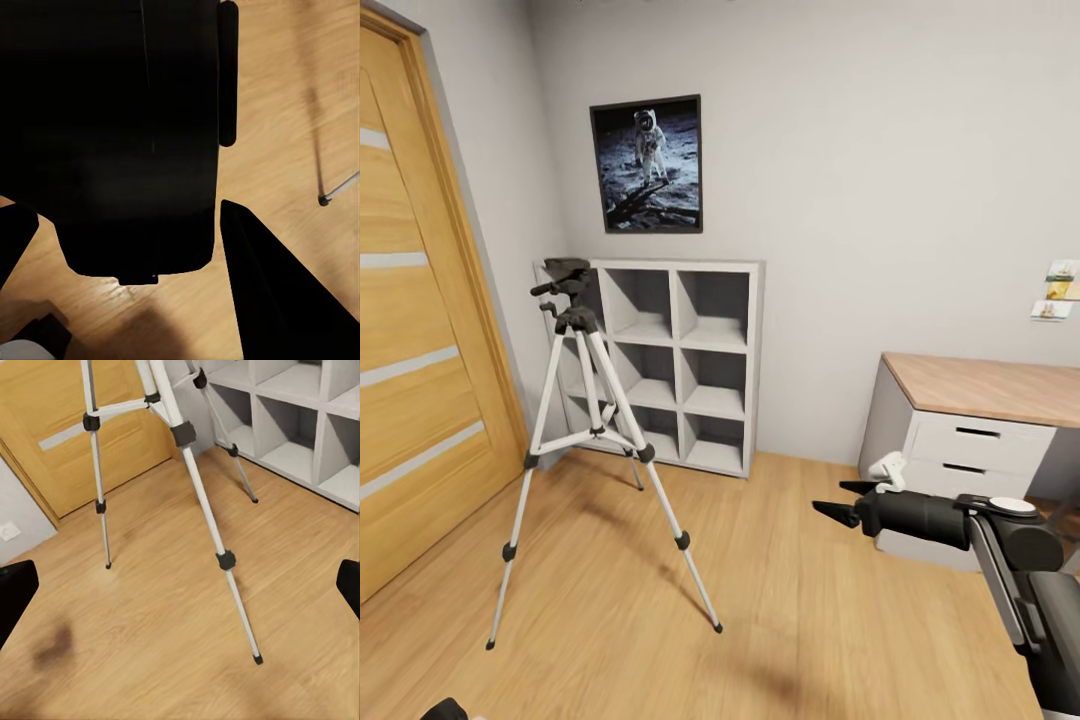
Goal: Attach the digital camera to the camera tripod in the bedroom.
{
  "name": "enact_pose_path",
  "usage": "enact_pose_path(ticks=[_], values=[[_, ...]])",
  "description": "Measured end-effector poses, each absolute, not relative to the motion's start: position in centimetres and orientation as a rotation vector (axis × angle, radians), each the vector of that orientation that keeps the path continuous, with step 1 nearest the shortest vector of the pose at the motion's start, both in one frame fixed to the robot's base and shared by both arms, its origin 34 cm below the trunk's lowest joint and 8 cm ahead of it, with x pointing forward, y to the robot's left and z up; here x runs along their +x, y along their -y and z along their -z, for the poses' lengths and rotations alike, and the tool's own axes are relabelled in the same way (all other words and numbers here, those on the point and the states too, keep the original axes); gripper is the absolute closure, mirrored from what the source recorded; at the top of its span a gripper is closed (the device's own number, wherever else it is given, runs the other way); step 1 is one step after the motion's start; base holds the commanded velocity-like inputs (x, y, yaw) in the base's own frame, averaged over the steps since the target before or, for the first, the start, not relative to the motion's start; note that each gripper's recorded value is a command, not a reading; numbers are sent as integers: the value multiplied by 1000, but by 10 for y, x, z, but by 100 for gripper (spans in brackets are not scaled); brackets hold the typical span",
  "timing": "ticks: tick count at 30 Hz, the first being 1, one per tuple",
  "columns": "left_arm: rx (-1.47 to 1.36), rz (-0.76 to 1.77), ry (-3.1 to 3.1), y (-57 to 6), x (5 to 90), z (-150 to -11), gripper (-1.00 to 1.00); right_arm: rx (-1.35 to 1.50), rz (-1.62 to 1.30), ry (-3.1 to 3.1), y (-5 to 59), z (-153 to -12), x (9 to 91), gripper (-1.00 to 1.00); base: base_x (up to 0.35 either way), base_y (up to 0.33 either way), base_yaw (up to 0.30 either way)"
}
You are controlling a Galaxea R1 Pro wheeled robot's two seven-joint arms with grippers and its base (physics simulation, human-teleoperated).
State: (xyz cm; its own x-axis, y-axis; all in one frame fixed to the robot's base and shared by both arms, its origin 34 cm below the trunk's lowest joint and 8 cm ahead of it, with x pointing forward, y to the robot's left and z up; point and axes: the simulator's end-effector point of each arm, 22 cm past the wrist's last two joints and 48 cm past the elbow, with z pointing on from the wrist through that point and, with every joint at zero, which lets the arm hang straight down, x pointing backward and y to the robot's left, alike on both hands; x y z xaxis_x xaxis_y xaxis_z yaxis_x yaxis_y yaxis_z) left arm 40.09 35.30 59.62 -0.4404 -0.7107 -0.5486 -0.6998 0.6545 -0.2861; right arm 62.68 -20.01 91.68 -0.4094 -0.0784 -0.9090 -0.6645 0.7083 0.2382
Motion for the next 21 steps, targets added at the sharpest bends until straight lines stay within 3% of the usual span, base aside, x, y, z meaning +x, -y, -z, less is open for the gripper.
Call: enact_pose_path(ticks=[21], values=[[-1091,18,-2224,-353,404,-634,100,-574,-735,-1898,200,-957,630,-100,0,0,0]])
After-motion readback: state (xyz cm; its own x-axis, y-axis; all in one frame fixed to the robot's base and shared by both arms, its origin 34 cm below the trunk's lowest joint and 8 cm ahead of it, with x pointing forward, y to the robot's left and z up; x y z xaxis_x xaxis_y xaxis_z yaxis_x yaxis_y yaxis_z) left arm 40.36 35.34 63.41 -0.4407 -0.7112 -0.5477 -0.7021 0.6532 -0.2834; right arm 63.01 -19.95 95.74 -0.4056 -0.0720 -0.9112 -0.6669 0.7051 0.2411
